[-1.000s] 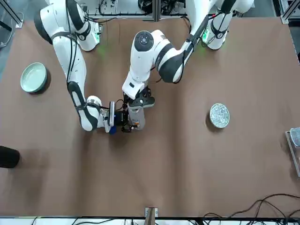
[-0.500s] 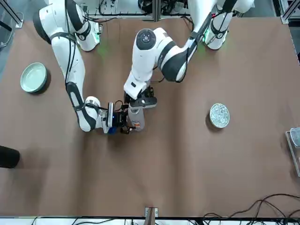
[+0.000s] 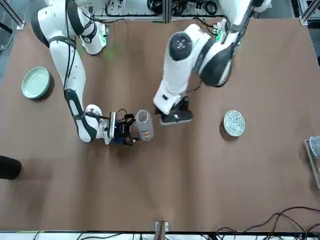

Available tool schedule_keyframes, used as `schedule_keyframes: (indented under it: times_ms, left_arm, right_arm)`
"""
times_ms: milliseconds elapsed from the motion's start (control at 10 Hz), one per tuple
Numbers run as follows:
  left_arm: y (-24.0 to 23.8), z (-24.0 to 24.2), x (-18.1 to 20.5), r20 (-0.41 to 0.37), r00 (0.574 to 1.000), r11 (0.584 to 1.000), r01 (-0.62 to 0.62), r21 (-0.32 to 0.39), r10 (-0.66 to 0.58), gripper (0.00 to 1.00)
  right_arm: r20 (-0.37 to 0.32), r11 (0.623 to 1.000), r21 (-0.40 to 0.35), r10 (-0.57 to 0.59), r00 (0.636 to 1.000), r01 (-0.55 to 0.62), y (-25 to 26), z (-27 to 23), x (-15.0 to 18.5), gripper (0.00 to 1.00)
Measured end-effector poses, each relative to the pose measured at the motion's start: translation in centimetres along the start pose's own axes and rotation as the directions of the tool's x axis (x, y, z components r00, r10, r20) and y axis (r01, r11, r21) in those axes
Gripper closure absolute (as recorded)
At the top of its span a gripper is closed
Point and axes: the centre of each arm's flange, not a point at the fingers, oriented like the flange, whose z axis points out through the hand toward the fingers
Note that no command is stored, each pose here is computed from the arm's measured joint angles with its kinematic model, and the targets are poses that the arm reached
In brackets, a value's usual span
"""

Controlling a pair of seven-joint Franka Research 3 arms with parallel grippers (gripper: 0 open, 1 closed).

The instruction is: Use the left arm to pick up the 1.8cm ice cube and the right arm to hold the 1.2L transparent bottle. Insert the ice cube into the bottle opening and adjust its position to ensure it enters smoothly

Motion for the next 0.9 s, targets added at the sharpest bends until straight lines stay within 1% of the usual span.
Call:
schedule_keyframes:
  times_ms: [300,500,600,700,800,900]
  left_arm:
    - [-7.8,-3.9,1.6,0.017,0.999,0.999,-0.033,0.013,0.033,0.0]
    - [-13.8,-6.5,2.0,0.027,0.997,0.997,-0.074,-0.002,0.074,0.0]
    - [-16.9,-7.6,2.2,0.026,0.995,0.995,-0.098,-0.003,0.098,0.0]
    - [-19.6,-8.5,2.3,0.03,0.992,0.992,-0.126,0.006,0.126,0.0]
    - [-22.1,-9.1,2.6,0.045,0.987,0.988,-0.154,0.017,0.153,0.0]
    - [-24.3,-9.7,2.8,0.065,0.983,0.985,-0.171,0.025,0.169,0.0]
  right_arm:
    - [0.024,1.0,0.03,0.005,1.0,-0.005,0.4,-2.4,0.3,0.0]
    - [0.06,0.997,0.068,0.023,0.998,-0.027,1.2,-4.4,1.4,0.0]
    - [0.1,0.993,0.097,0.057,0.993,-0.067,2.0,-6.2,2.8,0.0]
    - [0.16,0.986,0.123,0.096,0.982,-0.117,3.1,-8.7,4.9,0.0]
    - [0.232,0.977,0.136,0.128,0.964,-0.162,4.4,-11.7,7.7,0.0]
    - [0.302,0.969,0.128,0.163,0.939,-0.209,5.4,-14.4,11.0,0.0]
